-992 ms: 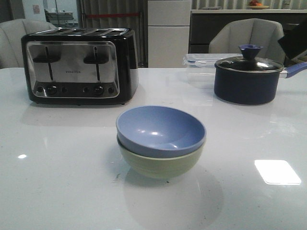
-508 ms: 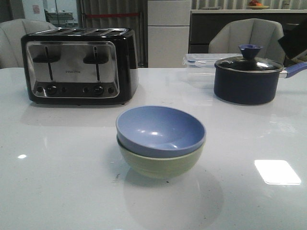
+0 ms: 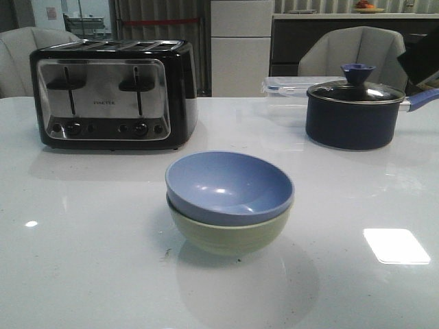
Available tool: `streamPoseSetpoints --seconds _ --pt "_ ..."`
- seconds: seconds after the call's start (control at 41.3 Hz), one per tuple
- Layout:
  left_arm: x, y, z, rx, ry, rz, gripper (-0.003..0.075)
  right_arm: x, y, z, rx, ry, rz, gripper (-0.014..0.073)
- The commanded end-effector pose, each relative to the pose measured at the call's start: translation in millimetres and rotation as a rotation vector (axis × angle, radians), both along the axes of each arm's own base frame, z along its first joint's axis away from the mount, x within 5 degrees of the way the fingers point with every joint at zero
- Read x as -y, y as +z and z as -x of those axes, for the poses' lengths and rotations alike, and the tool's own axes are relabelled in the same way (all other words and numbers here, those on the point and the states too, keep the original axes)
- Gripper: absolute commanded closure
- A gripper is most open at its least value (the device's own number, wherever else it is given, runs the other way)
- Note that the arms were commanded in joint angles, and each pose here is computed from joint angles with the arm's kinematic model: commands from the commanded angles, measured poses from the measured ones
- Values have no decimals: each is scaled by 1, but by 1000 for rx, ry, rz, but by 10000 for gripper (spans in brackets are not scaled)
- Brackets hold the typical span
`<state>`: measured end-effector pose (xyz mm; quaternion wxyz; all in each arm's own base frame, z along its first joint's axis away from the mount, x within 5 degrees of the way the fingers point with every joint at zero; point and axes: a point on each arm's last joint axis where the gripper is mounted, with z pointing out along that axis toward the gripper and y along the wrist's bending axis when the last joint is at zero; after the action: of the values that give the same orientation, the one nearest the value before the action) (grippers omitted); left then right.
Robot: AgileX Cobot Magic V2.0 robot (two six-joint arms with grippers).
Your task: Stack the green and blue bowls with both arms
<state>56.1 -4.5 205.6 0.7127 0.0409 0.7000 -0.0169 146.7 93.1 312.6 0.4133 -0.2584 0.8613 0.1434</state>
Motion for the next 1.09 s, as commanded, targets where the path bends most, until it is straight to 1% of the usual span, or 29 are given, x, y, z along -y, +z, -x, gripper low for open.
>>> streamPoseSetpoints --seconds 0.0,0.896,0.968,1.065 --pt "0 8 2 108 -11 19 627 -2 15 -3 90 0 -40 538" --pt "0 8 2 107 -11 19 627 -1 15 -2 93 -1 -42 538" --pt "0 8 2 107 -11 19 627 7 18 -1 115 -35 -52 538" --pt "0 8 2 107 -11 19 627 31 19 6 178 -153 -74 538"
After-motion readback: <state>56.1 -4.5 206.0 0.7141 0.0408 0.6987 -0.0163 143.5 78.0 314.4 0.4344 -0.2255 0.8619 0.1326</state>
